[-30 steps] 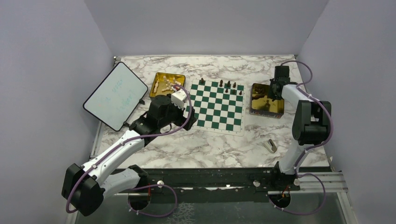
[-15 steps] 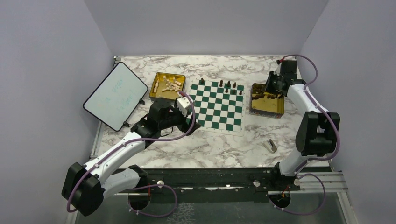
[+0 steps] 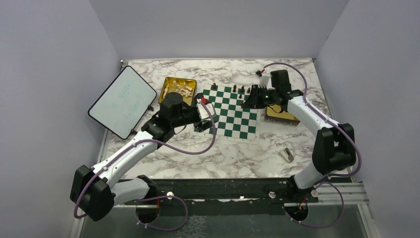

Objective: Set up the chess pieces on the board
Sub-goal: Place the chess piece on the chessboard.

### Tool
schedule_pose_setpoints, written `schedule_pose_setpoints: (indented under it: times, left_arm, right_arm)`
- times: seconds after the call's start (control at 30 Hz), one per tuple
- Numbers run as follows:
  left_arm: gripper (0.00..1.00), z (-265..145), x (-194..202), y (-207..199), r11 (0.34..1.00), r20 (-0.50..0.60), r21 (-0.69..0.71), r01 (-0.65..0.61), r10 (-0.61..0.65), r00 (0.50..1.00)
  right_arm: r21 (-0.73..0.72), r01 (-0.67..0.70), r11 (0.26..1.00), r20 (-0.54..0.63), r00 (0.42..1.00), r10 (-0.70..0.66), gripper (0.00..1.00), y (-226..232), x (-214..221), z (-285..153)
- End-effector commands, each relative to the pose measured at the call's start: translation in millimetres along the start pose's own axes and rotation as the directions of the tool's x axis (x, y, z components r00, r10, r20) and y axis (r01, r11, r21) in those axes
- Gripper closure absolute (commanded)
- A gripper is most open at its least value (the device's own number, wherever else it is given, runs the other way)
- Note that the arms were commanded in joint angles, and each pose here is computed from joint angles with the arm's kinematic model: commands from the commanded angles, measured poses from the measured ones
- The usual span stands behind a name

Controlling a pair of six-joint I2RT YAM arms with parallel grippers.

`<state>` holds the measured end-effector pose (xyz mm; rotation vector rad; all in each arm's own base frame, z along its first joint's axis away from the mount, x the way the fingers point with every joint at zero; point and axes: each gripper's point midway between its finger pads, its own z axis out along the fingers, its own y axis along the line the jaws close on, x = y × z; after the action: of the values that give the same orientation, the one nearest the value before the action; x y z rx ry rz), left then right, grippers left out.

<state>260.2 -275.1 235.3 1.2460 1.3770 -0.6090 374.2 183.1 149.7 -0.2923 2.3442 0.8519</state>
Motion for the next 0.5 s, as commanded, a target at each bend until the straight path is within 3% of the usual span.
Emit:
schedule_pose_setpoints:
  times: [0.0, 0.1, 0.27, 0.47]
  left_arm:
    - [0.21, 8, -11, 13, 0.913, 0.036, 0.037, -0.406, 0.405, 0.914]
    - [0.2, 15, 0, 13, 0.876, 0.01, 0.092, -0.474, 0.475, 0.88]
    - [0.2, 26, 3, -9, 0.769, 0.118, 0.214, -0.602, 0.592, 0.797]
    - [0.21, 33, 2, -32, 0.718, 0.179, 0.256, -0.647, 0.622, 0.762]
  right_arm:
    - [-0.25, 0.03, 0.968, 0.017, 1.0, -0.026, 0.85, 60, 8, -17]
    - [-0.337, 0.043, 0.941, -0.026, 0.998, -0.055, 0.84, 82, 24, -21]
    - [-0.405, 0.047, 0.913, -0.085, 0.992, -0.089, 0.84, 106, 48, -18]
    - [-0.464, 0.023, 0.885, -0.116, 0.99, -0.086, 0.85, 124, 64, -12]
